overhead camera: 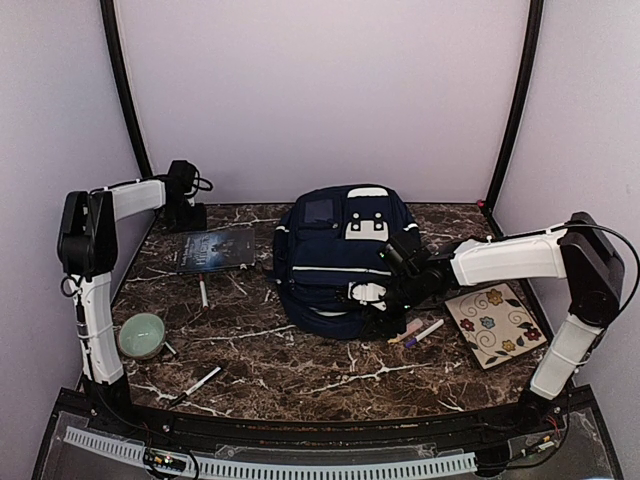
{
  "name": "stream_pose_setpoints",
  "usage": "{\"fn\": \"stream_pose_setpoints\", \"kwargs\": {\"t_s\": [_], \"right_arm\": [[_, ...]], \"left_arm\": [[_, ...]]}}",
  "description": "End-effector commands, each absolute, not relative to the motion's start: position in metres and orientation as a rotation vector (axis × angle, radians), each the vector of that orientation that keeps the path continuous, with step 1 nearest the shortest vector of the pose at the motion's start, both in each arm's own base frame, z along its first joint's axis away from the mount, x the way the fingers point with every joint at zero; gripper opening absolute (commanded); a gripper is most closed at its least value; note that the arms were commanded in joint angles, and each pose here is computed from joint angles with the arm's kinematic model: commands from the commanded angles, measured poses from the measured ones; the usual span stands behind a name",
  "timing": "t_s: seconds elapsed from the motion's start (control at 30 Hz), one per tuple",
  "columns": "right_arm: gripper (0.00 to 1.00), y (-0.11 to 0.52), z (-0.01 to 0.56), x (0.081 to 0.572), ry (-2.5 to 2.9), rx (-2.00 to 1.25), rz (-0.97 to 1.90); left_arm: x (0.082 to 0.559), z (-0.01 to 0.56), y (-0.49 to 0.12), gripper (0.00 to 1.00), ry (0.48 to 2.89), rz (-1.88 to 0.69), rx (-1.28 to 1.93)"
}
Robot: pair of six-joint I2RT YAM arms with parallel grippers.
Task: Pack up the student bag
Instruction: Move the book to the center of the board.
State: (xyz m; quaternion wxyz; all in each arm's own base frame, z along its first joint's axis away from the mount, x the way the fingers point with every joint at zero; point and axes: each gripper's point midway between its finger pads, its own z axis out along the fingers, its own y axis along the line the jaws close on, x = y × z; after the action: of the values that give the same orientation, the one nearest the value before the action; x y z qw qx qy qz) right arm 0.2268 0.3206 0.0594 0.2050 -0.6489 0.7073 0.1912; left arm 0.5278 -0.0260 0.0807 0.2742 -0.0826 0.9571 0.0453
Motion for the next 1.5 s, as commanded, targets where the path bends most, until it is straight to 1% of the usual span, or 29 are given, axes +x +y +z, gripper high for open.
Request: {"fn": "stream_pose_setpoints", "kwargs": {"t_s": [0.0, 0.37, 0.47, 0.57, 0.67, 0.8, 0.93, 1.03, 1.23, 1.37, 1.47], "right_arm": [[0.5, 0.319, 0.052, 0.214, 2.015, -1.848, 0.568], [0.5, 0.317, 0.043, 0.216, 2.045, -1.853, 0.547], [0.5, 0.317, 0.04, 0.215, 2.052, -1.86, 0.544], [0.5, 0.317, 0.038, 0.215, 2.053, -1.868, 0.536], [0.5, 0.316, 0.038, 0.215, 2.051, -1.869, 0.532], [0.5, 0.319, 0.041, 0.213, 2.045, -1.869, 0.563], [0.5, 0.322, 0.042, 0.21, 2.042, -1.874, 0.589], [0.5, 0.323, 0.045, 0.208, 2.039, -1.871, 0.603], [0.5, 0.333, 0.061, 0.203, 2.019, -1.851, 0.704], [0.5, 0.337, 0.07, 0.202, 2.01, -1.846, 0.737], [0.5, 0.34, 0.076, 0.202, 2.002, -1.849, 0.749]], "left_arm": [[0.563, 0.091, -0.038, 0.6, 2.507, 0.015, -0.236], [0.616, 0.054, -0.049, 0.62, 2.505, -0.037, -0.275], [0.618, 0.037, -0.054, 0.62, 2.547, -0.06, -0.268], [0.609, 0.028, -0.064, 0.6, 2.607, -0.097, -0.247], [0.591, 0.028, -0.079, 0.6, 2.657, -0.07, -0.163], [0.554, 0.031, -0.102, 0.59, 2.712, -0.074, -0.064], [0.515, 0.033, -0.127, 0.56, 2.72, -0.178, 0.089], [0.479, 0.022, -0.126, 0.55, 2.774, -0.166, 0.167], [0.422, 0.028, -0.15, 0.44, 2.812, -0.293, 0.308], [0.385, 0.029, -0.168, 0.41, 2.836, -0.356, 0.371], [0.366, 0.032, -0.178, 0.41, 2.842, -0.373, 0.401]]}}
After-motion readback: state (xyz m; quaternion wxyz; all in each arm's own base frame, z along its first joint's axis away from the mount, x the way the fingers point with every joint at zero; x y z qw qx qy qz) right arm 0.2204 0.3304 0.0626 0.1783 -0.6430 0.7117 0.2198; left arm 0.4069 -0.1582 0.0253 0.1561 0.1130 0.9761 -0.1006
